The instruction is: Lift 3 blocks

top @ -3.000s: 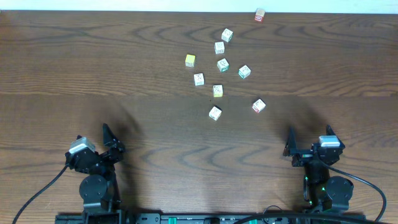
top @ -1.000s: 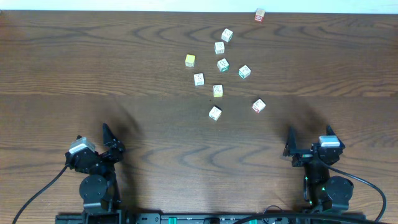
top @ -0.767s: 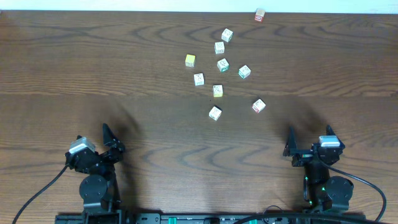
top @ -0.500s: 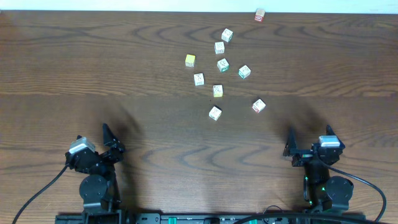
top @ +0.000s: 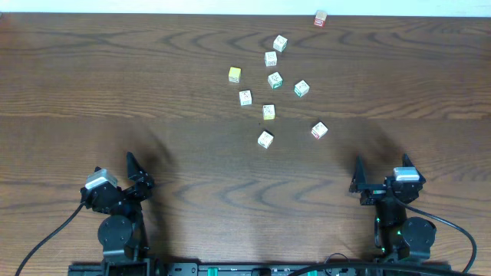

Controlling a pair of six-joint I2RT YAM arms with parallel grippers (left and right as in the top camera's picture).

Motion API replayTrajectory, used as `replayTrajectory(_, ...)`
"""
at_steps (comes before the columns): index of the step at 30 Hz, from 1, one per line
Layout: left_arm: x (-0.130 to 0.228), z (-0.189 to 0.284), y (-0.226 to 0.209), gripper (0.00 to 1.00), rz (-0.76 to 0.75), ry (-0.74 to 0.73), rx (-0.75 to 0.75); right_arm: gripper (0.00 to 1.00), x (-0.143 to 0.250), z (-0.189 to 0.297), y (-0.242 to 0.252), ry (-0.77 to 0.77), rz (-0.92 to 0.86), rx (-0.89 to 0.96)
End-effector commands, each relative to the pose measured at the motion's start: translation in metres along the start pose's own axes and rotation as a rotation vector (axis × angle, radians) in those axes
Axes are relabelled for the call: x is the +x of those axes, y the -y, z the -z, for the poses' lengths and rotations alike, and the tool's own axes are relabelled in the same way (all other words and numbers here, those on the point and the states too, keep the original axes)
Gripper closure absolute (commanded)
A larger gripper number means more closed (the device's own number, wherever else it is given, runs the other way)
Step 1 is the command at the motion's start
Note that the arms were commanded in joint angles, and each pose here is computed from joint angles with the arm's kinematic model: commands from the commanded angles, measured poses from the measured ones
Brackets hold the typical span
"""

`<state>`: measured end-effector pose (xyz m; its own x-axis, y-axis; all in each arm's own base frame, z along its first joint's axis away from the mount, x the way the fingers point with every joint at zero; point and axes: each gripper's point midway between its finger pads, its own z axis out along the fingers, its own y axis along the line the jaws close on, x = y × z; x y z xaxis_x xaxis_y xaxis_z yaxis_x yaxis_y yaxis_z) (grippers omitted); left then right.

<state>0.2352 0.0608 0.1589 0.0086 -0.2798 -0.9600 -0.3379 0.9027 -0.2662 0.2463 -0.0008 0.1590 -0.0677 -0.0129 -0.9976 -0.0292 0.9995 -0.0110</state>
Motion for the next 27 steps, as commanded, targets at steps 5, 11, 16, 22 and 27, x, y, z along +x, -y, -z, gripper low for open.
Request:
replayTrajectory(5,0.007,0.0,-0.025,0.22,-0.03,0.003,-0.136,0.01,0.0,0.0,-0.007,-0.001,-0.108,-0.032)
replayTrajectory(11,0.006,0.001,-0.029,0.22,-0.03,0.009,-0.158,0.01,-0.001,0.0,-0.01,-0.002,-0.306,-0.051)
replayTrajectory(16,0.005,-0.001,-0.018,0.22,-0.022,0.011,-0.098,0.01,-0.003,0.001,-0.023,-0.006,-0.339,-0.13)
replayTrajectory(22,0.008,-0.001,-0.013,0.22,-0.025,-0.005,-0.067,0.01,-0.015,0.007,-0.046,0.018,-0.275,-0.271)
replayTrajectory(27,0.012,-0.001,0.002,0.22,0.04,-0.029,0.019,0.01,-0.028,0.009,-0.045,0.04,-0.267,-0.266)
